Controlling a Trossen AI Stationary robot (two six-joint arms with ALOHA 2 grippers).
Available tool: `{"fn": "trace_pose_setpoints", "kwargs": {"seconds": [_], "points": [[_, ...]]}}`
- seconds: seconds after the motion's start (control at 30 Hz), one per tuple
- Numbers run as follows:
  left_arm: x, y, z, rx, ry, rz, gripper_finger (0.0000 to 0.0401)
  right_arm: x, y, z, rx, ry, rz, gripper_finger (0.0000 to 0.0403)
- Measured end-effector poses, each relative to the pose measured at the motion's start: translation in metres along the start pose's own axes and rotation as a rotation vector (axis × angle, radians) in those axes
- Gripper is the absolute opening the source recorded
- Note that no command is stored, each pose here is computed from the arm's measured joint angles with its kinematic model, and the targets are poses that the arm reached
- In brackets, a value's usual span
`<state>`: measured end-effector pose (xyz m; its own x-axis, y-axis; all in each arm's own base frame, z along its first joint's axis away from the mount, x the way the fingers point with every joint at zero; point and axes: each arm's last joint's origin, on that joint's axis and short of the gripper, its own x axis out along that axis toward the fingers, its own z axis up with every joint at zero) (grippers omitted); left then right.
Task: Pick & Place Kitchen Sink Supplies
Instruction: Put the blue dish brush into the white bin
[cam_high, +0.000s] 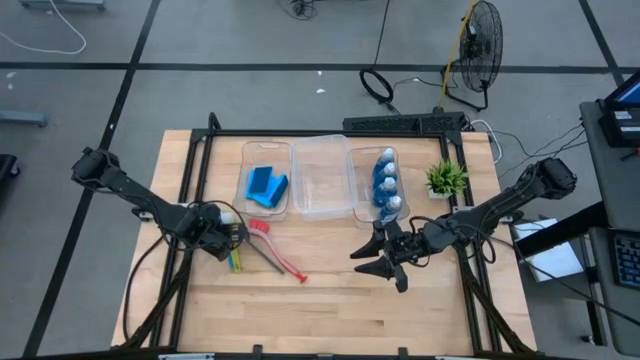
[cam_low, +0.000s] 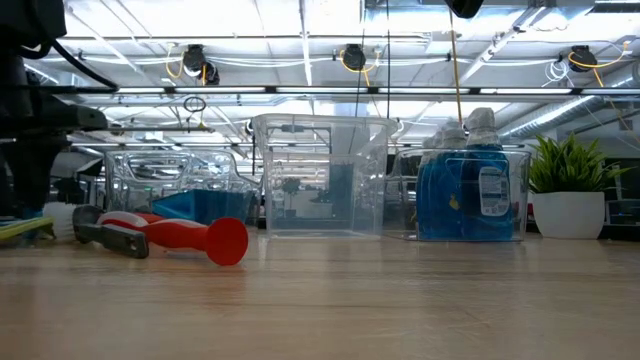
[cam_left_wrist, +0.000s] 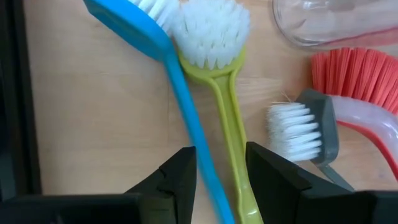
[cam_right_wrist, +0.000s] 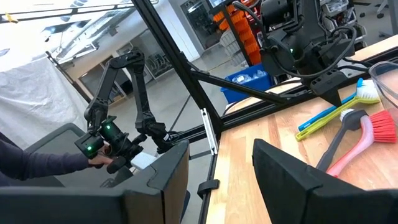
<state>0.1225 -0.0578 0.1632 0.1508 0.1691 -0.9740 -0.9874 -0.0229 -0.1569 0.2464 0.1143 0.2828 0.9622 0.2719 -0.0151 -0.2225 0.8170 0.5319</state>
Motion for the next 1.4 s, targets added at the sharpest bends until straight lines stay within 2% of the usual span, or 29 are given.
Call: {"fn": "trace_pose_setpoints", "kwargs": {"seconds": [0.73,1.4], "points": [[-0.005,0.001,0.002,0.008,0.033,-0.035,0.014,0.0,0.0,0.0,0.0,0.0,0.0,0.0167],[0.016,-0.004,-0.005,0.014,-0.083,0.105,0.014,0.0,0.0,0.0,0.0,0.001,0.0,0.0167]]}}
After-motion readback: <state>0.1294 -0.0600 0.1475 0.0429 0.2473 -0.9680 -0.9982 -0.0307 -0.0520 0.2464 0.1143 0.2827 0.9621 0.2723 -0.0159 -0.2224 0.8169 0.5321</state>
